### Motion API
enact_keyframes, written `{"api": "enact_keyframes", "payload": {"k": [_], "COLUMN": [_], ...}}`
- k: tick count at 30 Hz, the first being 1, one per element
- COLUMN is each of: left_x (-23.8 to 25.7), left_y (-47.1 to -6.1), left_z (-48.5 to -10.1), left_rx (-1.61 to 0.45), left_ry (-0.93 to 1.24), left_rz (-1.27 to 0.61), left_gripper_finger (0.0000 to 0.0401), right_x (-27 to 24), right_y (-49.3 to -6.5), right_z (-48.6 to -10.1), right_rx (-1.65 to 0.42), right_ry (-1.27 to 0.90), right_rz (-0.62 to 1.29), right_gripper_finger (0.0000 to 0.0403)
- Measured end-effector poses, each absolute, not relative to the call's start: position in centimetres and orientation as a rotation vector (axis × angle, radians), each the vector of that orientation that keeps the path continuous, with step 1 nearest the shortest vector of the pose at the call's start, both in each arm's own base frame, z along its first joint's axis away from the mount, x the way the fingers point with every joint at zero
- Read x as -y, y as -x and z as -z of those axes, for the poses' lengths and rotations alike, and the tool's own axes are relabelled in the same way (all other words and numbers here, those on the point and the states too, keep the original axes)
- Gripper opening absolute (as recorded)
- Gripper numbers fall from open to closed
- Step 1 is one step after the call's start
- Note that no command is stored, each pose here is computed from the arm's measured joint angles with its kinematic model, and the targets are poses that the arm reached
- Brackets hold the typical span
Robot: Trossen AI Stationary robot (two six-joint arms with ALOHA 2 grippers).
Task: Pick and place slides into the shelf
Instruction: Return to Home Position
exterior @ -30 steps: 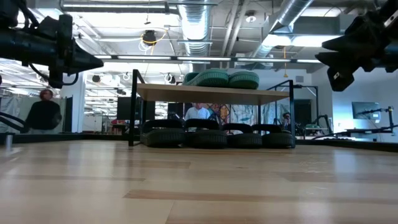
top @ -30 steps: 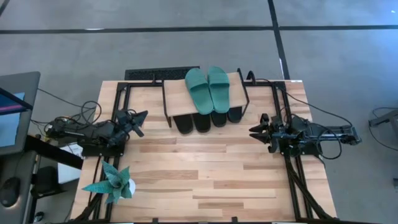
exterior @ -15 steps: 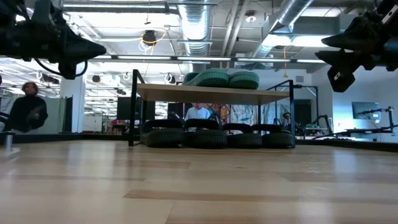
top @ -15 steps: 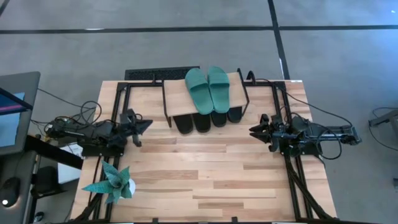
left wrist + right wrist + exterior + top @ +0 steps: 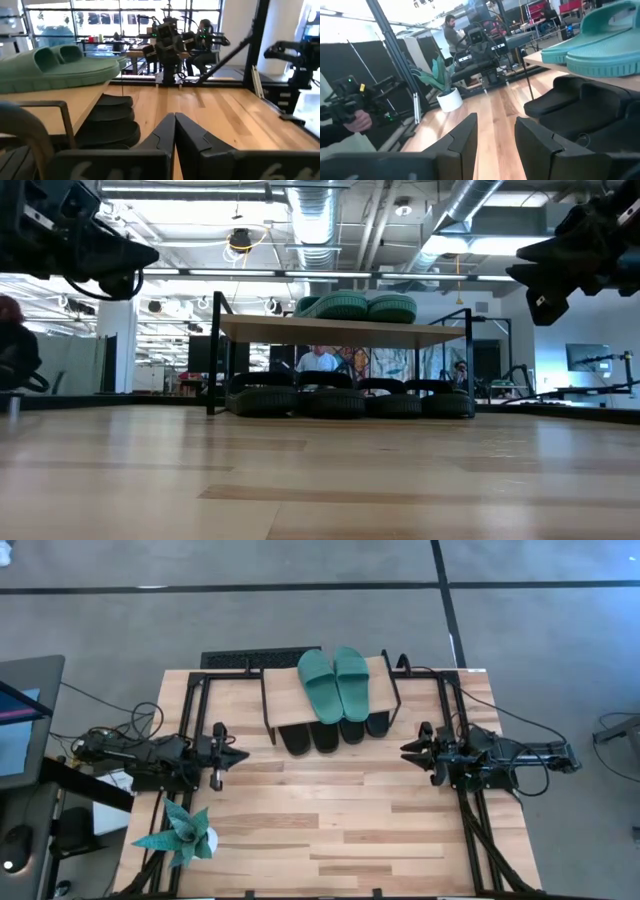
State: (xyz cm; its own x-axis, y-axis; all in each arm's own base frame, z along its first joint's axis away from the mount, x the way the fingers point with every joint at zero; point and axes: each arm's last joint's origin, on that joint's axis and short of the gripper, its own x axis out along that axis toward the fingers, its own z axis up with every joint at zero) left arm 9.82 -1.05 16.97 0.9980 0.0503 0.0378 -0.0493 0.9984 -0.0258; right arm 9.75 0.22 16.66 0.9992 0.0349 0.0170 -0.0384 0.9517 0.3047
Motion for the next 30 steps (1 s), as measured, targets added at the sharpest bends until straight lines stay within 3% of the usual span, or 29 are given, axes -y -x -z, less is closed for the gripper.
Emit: {"api": "enact_keyframes", "payload": {"k": [15, 19, 24, 30], "left_x": [1.0, 1.1, 1.4, 0.9], "left_y": [-10.7, -10.7, -10.8, -10.9], "left_z": [-15.7, -15.8, -17.6, -16.8], "left_rx": [-0.116, -0.104, 0.094, 0.000], "left_ry": [-0.118, -0.114, -0.295, -0.260], "left_rz": [-0.095, -0.092, 0.044, 0.017], "left_gripper_finger": [0.0000, 0.0000, 0.0000, 0.0000], "right_x": [-0.3, -0.3, -0.2, -0.2], "right_y": [-9.8, -9.8, -9.8, -9.8], "right_z": [-16.6, -16.6, -16.5, -16.5], "right_rx": [-0.001, -0.001, 0.002, 0.002], "right_ry": [-0.348, -0.348, -0.340, -0.242], "right_rz": [-0.041, -0.039, -0.012, -0.014], "right_gripper_finger": [0.0118, 0.0118, 0.0118, 0.0118]}}
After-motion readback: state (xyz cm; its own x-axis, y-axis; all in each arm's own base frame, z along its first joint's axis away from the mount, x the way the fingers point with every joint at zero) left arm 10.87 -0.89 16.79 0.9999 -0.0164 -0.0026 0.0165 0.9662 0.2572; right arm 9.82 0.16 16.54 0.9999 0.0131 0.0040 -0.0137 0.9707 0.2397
